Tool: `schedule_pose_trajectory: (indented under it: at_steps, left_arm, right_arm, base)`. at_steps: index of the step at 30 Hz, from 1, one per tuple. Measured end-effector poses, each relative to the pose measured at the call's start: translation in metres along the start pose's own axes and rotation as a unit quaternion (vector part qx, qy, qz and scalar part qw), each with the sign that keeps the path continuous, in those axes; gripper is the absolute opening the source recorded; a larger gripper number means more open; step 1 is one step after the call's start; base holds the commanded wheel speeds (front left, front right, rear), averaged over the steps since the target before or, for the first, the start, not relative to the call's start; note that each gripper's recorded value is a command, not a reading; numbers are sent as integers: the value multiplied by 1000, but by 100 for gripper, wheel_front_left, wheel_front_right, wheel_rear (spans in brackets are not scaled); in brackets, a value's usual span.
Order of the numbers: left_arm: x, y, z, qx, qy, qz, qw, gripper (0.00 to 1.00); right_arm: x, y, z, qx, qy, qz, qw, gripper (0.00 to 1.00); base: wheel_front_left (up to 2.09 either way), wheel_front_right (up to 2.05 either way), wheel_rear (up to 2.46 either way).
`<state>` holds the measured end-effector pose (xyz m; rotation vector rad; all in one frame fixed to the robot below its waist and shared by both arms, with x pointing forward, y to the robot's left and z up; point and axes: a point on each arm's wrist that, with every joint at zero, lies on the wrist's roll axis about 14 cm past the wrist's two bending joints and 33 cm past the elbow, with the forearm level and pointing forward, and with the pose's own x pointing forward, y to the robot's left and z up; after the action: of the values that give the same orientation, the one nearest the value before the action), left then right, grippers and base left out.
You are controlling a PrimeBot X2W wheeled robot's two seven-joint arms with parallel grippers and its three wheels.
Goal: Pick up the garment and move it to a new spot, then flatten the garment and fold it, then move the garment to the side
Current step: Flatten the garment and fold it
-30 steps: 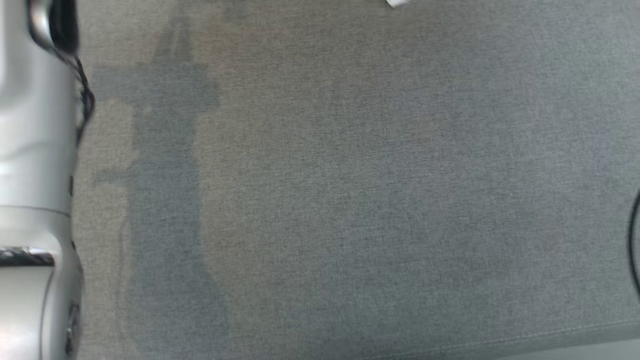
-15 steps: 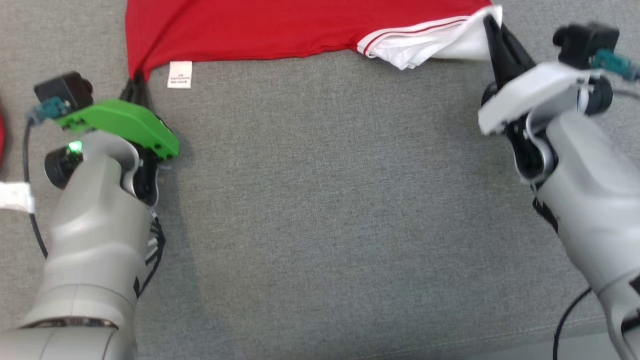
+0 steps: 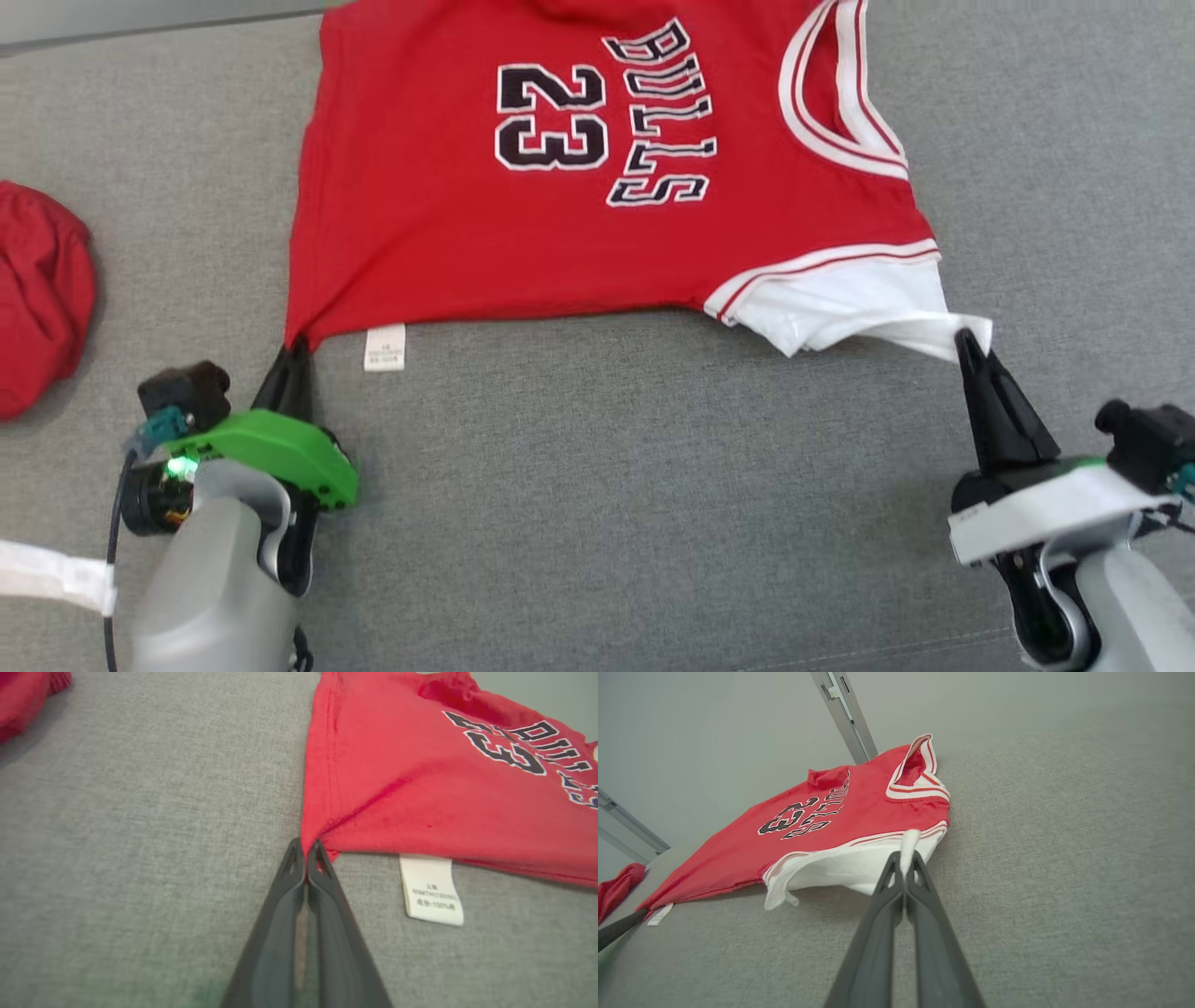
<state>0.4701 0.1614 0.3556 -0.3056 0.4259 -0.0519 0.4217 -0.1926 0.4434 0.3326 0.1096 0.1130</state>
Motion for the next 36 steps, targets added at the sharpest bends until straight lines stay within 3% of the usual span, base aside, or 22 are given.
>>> schedule_pose_trajectory:
  at_steps: [8,19,26,36]
  left_arm:
    - [-64,-5,23,36,-52,-16,998,0]
    - [-145,-35,54,47,-27,-27,998,0]
    - [-140,-37,35,34,51,-44,997,0]
    - [-74,-42,31,7,125,-92,988,0]
  right_arm:
    - [-64,6,24,-24,-36,-11,999,0]
    - [-85,3,47,-49,-40,-20,998,0]
    - [-59,5,45,-59,-23,2,998,0]
    - [27,-8,28,-80,11,30,996,0]
  base:
    - [0,0,0]
    - [0,0,0]
    - [0,0,0]
    - [0,0,0]
